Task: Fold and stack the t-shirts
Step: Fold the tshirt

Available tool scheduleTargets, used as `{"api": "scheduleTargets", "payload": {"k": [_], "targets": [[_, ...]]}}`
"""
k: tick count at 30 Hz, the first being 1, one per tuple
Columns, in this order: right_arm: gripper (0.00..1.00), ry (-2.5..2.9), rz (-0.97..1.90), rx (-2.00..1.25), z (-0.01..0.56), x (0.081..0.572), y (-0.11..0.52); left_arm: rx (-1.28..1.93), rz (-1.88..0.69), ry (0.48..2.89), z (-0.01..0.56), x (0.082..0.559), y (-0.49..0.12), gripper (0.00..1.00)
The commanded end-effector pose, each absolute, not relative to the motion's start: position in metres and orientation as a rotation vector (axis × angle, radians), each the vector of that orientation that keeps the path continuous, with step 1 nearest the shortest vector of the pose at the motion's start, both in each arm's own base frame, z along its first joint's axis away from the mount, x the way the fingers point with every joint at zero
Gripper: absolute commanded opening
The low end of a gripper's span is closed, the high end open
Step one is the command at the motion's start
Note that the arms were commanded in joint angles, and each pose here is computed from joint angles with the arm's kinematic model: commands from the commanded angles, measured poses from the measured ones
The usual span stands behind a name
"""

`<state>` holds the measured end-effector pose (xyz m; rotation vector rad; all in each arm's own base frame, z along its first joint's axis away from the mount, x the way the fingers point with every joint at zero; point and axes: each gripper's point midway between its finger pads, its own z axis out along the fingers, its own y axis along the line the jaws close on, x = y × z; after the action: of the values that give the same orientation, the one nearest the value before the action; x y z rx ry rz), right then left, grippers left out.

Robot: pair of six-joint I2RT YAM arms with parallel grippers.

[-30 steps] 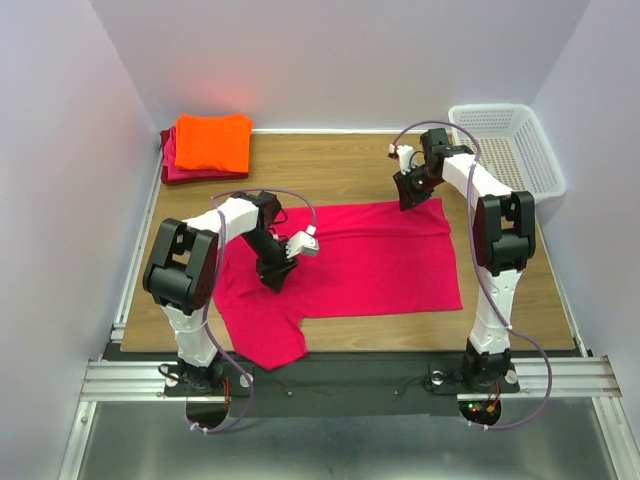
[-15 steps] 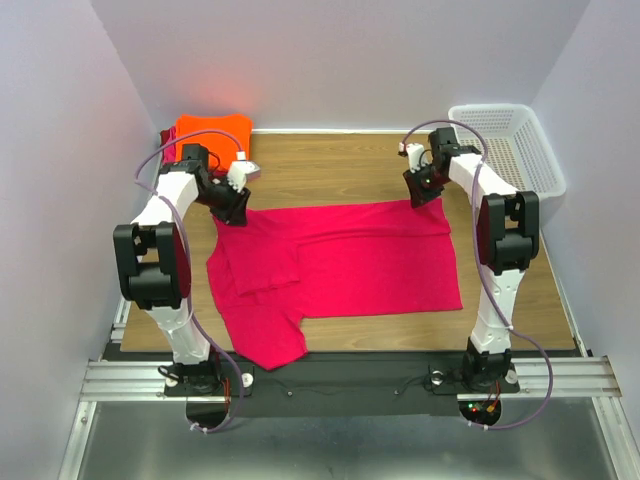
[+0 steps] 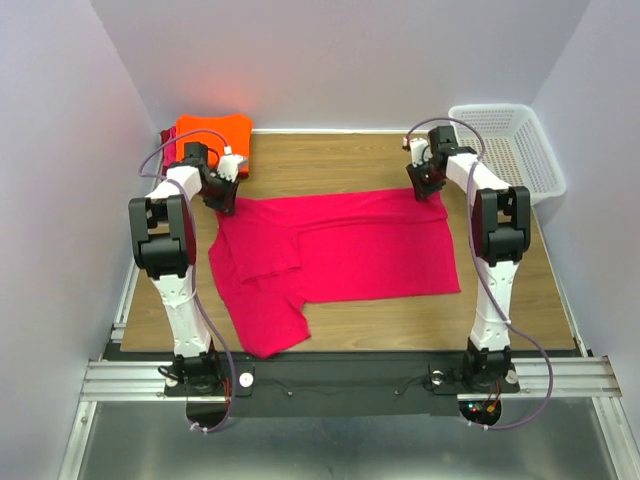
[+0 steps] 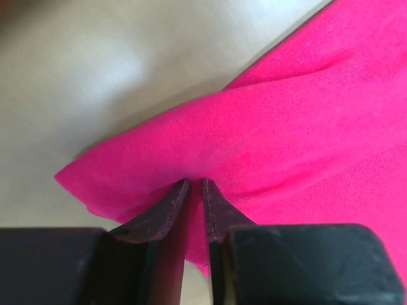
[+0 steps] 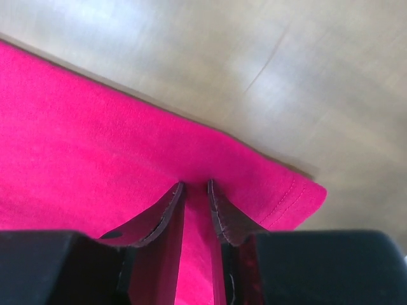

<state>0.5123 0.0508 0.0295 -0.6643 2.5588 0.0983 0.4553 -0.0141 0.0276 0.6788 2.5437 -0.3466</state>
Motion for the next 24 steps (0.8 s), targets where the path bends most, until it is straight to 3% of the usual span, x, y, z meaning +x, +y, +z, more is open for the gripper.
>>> {"api": "scheduleTargets", "payload": {"k": [1,3,7,10,13,14,17,21,24], "targets": [[0.27,2.576,-0.004,-0.603,-0.005,0.539,0.034,0.618,-0.256,2.580,0.004,0.484,0.006,0.25],[0.29,2.536,-0.024,-0.593,0.003,0.556,0.034,0.633,-0.259,2.541,0.015,0.503,0.005,0.25],[0.41,2.424,0.047,-0.619,0.047,0.571,0.048,0.706,-0.311,2.436,0.061,0.517,-0.005,0.38],[0.60,2.312,0.190,-0.695,0.101,0.551,0.070,0.804,-0.388,2.340,0.110,0.496,-0.021,0.46],[0.68,2.247,0.250,-0.765,0.138,0.518,0.079,0.941,-0.389,2.203,0.160,0.464,-0.032,0.51],[0.68,2.193,0.236,-0.779,0.169,0.506,0.079,0.970,-0.402,2.201,0.163,0.449,-0.034,0.52],[0.65,2.199,0.248,-0.934,0.173,0.450,0.077,1.095,-0.453,2.213,0.150,0.387,-0.040,0.53],[0.51,2.276,0.314,-1.073,0.153,0.379,0.076,1.220,-0.492,2.241,0.127,0.323,-0.042,0.53],[0.46,2.332,0.292,-1.157,0.128,0.335,0.067,1.263,-0.497,2.253,0.112,0.288,-0.042,0.53]]}}
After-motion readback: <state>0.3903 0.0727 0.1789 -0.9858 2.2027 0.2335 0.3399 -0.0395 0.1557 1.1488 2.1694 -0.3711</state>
